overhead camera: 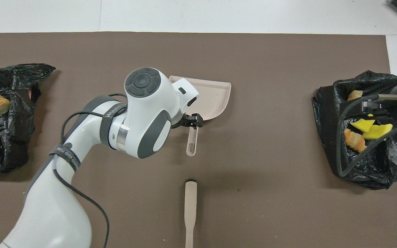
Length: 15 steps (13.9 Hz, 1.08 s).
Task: Sweep and dump trash in bin
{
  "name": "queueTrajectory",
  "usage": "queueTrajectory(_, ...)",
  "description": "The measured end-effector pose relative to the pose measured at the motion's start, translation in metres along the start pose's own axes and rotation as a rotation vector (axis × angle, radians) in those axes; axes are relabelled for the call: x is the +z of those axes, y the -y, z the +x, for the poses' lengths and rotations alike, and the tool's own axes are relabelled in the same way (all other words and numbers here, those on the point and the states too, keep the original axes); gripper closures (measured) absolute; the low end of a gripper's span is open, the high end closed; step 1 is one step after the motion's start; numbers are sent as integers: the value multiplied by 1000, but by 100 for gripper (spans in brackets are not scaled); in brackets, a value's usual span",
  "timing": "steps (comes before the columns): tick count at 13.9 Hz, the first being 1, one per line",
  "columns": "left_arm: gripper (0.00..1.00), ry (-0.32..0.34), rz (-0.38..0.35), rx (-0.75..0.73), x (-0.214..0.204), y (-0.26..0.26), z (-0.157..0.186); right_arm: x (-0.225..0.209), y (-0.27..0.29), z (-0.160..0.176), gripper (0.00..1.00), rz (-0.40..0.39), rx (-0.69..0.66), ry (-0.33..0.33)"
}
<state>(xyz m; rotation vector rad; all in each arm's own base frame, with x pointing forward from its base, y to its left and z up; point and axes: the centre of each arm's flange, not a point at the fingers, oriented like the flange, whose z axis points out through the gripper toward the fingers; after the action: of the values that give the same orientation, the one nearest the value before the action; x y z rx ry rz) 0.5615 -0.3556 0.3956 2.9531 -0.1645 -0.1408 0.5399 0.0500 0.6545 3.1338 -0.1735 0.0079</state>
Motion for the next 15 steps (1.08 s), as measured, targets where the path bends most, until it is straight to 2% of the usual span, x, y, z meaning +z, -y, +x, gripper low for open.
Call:
queueTrajectory(4, 0, -4, -9, -103, -39, 86, 24, 0, 0, 0, 0, 0, 0, 1)
queueTrajectory(8, 0, -10, -19, -36, -69, 163, 35, 0, 0, 0, 0, 0, 0, 1)
queueTrajectory(10, 0, -10, -22, -18, -94, 202, 32, 0, 0, 0, 0, 0, 1, 1)
queueTrajectory(15, 0, -39, 34, -61, -166, 274, 4, 0, -1, 0, 0, 0, 1, 1)
